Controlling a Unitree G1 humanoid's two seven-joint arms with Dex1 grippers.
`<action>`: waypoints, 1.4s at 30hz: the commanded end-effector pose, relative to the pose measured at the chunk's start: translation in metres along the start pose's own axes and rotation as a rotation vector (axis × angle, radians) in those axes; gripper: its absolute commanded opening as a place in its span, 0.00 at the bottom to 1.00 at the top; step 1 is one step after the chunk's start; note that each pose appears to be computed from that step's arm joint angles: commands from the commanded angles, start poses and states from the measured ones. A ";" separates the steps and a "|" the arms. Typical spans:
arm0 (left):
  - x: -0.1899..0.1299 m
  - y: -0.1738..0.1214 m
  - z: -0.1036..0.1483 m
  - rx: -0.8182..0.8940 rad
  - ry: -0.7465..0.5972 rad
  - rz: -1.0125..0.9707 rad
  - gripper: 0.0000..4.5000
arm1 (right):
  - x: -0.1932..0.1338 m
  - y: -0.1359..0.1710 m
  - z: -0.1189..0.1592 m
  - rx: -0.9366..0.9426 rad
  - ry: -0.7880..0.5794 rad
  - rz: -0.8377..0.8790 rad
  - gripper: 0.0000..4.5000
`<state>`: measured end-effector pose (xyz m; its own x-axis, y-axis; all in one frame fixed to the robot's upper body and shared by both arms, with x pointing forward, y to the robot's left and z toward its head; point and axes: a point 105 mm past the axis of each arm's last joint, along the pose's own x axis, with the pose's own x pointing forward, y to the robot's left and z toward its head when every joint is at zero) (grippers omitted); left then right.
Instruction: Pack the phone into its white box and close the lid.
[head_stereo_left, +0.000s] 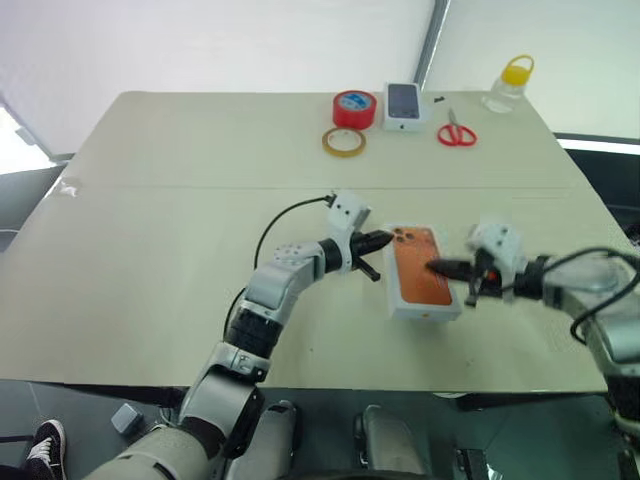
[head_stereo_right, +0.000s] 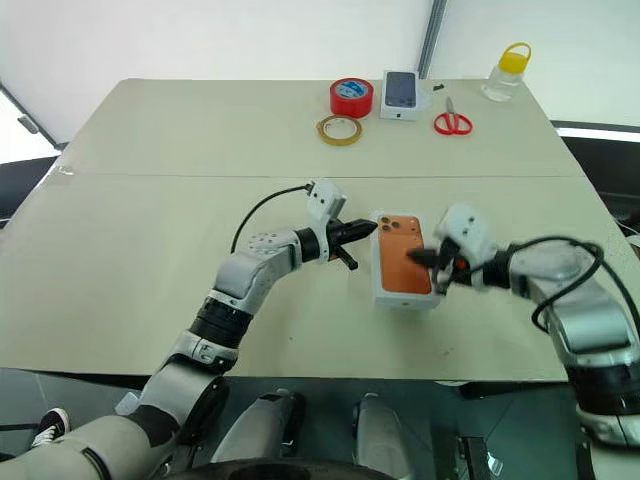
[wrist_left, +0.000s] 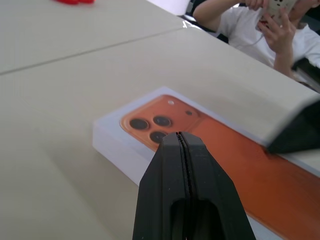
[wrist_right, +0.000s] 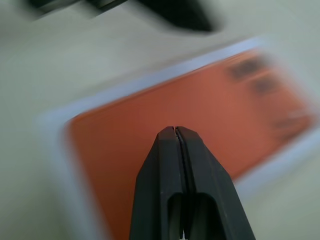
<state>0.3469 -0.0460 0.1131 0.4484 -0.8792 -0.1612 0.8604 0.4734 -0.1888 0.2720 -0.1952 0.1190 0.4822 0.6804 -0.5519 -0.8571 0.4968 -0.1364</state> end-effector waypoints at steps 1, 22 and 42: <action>0.002 -0.009 -0.024 0.051 0.095 -0.039 0.00 | 0.002 0.021 -0.008 -0.055 0.059 0.081 0.00; 0.020 0.034 0.026 0.067 -0.073 0.140 0.00 | 0.023 -0.083 0.037 -0.100 -0.102 -0.394 0.00; -0.036 0.037 0.053 0.142 -0.204 0.085 0.77 | 0.016 -0.079 0.058 0.128 -0.270 -0.291 0.43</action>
<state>0.3798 -0.0083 0.1434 0.5578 -0.8294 -0.0304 0.8268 0.5585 -0.0670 0.3602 -0.1946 0.1428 0.7460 0.5777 -0.3312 -0.6374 0.7634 -0.1044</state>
